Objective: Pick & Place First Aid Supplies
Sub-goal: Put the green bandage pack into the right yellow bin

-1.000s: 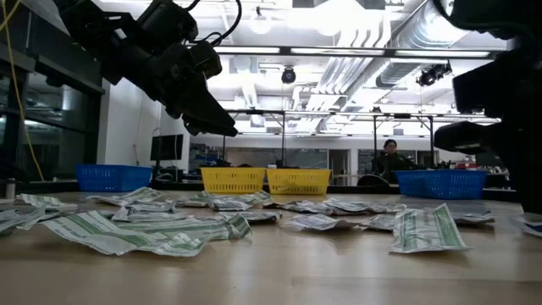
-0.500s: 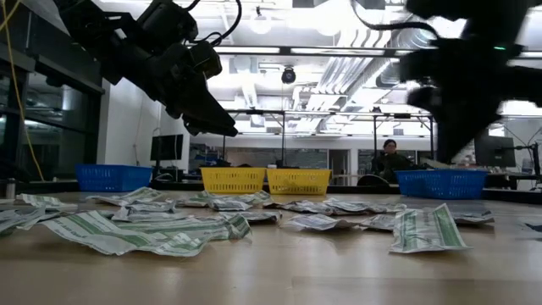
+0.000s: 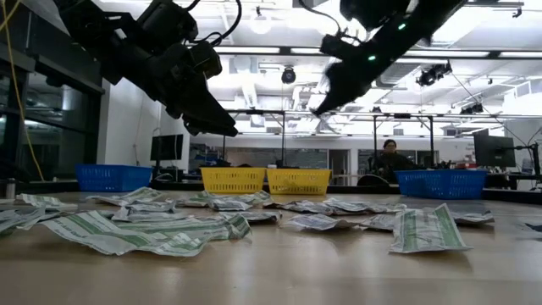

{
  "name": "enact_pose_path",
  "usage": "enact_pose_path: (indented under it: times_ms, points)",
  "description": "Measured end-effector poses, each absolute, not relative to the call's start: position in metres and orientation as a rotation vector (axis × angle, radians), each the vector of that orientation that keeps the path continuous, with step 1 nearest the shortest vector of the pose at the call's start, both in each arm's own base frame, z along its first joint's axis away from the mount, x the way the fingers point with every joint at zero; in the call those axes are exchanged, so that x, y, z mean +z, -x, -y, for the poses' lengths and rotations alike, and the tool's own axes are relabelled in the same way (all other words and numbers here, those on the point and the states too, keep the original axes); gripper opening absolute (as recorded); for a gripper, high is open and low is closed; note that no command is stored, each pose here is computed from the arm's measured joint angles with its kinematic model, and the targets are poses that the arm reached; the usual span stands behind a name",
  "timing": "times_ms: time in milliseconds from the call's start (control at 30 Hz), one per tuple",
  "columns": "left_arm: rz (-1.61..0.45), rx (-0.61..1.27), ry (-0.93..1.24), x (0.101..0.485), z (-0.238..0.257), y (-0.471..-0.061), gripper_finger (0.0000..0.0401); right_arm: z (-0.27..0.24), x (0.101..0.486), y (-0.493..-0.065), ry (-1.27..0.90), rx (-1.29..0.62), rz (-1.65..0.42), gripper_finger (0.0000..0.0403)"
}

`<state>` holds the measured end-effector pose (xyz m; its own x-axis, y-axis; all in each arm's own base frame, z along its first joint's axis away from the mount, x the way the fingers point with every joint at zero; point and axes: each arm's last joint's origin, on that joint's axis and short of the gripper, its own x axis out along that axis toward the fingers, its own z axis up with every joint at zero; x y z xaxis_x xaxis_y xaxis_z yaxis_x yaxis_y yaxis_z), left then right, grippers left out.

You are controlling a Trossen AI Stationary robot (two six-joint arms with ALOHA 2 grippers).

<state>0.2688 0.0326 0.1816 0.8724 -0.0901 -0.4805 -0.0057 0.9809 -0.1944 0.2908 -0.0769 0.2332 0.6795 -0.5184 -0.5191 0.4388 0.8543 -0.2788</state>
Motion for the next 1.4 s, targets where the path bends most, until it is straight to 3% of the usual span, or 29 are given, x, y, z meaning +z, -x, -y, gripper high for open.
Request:
enact_pose_path:
  times_ms: [233, 633, 833, 1400]
  points:
    - [-0.51, -0.046, 0.193, 0.182, -0.033, -0.269, 0.0162, 0.138, 0.226, -0.298, -0.039, -0.755, -0.382, 0.0]
    - [-0.51, -0.048, 0.194, 0.181, -0.033, -0.269, 0.0162, 0.203, 0.189, -0.31, -0.375, -1.028, -0.286, 0.0]
    - [-0.511, -0.05, 0.194, 0.181, -0.032, -0.269, 0.0162, 0.221, 0.176, -0.317, -0.473, -1.0, -0.326, 0.0]
    - [-0.51, -0.055, 0.196, 0.182, -0.032, -0.269, 0.0162, 0.232, 0.172, -0.323, -0.492, -1.026, -0.531, 0.0011]
